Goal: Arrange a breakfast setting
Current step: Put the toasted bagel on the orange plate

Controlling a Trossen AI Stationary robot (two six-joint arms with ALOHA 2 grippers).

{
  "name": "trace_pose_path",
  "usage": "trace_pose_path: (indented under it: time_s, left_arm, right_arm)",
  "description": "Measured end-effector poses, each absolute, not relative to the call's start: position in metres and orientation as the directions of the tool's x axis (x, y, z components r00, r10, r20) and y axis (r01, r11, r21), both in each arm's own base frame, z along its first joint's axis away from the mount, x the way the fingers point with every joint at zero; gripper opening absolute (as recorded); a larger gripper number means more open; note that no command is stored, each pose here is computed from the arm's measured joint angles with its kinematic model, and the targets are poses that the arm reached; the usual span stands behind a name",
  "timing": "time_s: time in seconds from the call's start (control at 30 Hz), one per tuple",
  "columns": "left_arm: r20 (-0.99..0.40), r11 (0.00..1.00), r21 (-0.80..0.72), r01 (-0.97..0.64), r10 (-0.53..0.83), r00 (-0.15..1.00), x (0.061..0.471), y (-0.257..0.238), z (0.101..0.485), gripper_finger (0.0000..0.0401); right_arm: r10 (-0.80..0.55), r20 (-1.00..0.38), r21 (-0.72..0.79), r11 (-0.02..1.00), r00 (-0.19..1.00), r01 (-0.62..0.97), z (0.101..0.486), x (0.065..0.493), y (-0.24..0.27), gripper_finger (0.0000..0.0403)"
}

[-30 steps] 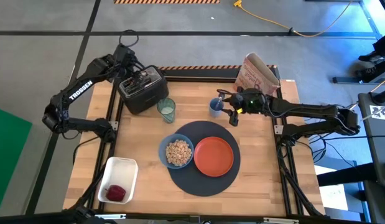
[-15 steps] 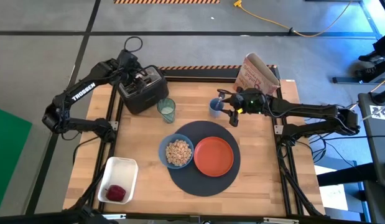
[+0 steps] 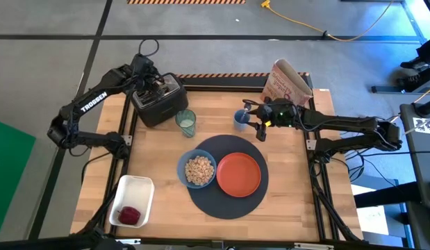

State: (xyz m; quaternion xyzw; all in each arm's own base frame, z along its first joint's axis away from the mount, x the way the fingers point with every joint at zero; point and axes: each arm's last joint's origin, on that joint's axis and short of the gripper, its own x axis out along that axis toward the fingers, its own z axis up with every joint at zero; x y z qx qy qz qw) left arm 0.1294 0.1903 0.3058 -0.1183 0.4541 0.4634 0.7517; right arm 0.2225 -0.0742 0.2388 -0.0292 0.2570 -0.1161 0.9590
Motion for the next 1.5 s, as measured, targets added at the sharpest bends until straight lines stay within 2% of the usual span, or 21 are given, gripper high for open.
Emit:
trace_pose_path:
  time_s: [0.43,0.67,1.07,1.5]
  left_arm:
    - [-0.795,0.516,0.24,-0.822,0.591,0.138,0.123,0.194,0.305,0.0185]
    - [-0.814,0.516,0.247,-0.82,0.57,0.114,0.122,0.193,0.288,0.0184]
    - [-0.795,0.509,0.248,-0.824,0.593,0.127,0.124,0.195,0.287,0.0182]
    - [-0.791,0.51,0.251,-0.823,0.597,0.129,0.124,0.195,0.288,0.0104]
  right_arm:
    - [-0.237,-0.487,-0.116,0.971,0.841,0.207,0.239,0.222,-0.074,0.0204]
    - [-0.238,-0.487,-0.116,0.971,0.841,0.207,0.239,0.223,-0.074,0.0204]
    - [-0.238,-0.486,-0.118,0.971,0.841,0.207,0.239,0.223,-0.074,0.0204]
    - [-0.238,-0.486,-0.119,0.971,0.841,0.206,0.239,0.223,-0.074,0.0204]
